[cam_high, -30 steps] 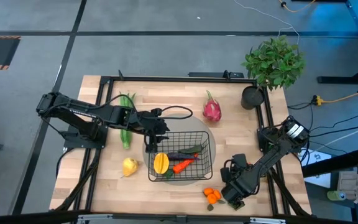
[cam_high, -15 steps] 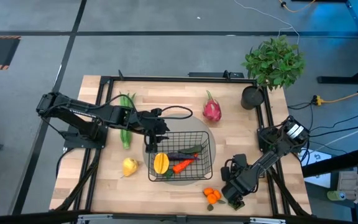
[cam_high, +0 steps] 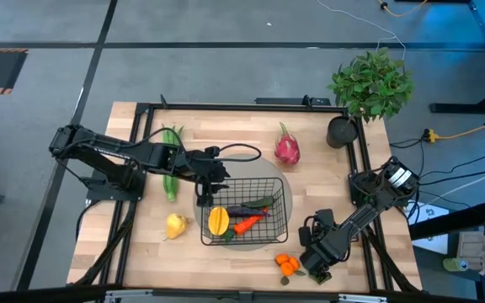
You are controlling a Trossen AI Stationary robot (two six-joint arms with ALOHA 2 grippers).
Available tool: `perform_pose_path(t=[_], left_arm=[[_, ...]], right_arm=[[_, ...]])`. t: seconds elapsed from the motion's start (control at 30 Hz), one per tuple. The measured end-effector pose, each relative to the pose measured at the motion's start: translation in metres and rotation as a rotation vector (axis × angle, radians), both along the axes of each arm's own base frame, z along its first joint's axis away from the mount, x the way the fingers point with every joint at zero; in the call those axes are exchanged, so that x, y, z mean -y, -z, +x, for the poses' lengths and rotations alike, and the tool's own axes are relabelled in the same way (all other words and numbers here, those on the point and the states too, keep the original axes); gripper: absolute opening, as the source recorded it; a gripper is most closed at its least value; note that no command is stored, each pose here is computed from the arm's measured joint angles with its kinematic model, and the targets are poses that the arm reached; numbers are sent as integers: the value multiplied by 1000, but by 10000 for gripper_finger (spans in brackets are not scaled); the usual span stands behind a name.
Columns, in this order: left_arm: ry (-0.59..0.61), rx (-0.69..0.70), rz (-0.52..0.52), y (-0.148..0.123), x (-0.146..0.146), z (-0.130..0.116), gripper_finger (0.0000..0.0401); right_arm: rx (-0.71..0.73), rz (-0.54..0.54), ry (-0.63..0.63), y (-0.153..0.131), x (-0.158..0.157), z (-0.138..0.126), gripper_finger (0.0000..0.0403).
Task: Build produce basket
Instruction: Put the top tangerines into the wire basket
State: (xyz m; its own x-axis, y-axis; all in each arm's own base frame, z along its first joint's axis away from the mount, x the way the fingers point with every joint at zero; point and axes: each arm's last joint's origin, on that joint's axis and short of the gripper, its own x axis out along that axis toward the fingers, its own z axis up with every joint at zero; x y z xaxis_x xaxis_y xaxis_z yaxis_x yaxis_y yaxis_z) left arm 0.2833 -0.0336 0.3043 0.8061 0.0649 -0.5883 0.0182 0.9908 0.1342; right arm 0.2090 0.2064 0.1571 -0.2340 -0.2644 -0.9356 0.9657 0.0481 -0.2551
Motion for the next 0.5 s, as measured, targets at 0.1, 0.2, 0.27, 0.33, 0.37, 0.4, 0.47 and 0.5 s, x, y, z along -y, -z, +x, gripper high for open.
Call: perform_pose_path(t=[0.1,0.2,0.27,0.33,0.37,0.4,0.47,0.5], left_arm=[[0,0,0,0,0,0,138],[0,0,0,0,0,0,138],[0,-1,0,0,0,0,138],[0,0,0,0,0,0,138],[0,-1,0,0,0,0,138],[0,-1,0,0,0,0,138],[0,0,0,0,0,0,138],[0,-1,0,0,0,0,138]], right_arm=[[0,1,0,0,0,0,19],[0,0,-2,0,0,0,9],[-8,-7,-3,0,1,-1,5],[-27,-22,-8,-2,2,-2,3],[-41,-31,-17,-4,2,-2,3],[-54,-40,-25,-8,3,-2,3],[-80,-65,-30,-18,2,-2,2],[-92,-88,-33,-24,3,-2,2]])
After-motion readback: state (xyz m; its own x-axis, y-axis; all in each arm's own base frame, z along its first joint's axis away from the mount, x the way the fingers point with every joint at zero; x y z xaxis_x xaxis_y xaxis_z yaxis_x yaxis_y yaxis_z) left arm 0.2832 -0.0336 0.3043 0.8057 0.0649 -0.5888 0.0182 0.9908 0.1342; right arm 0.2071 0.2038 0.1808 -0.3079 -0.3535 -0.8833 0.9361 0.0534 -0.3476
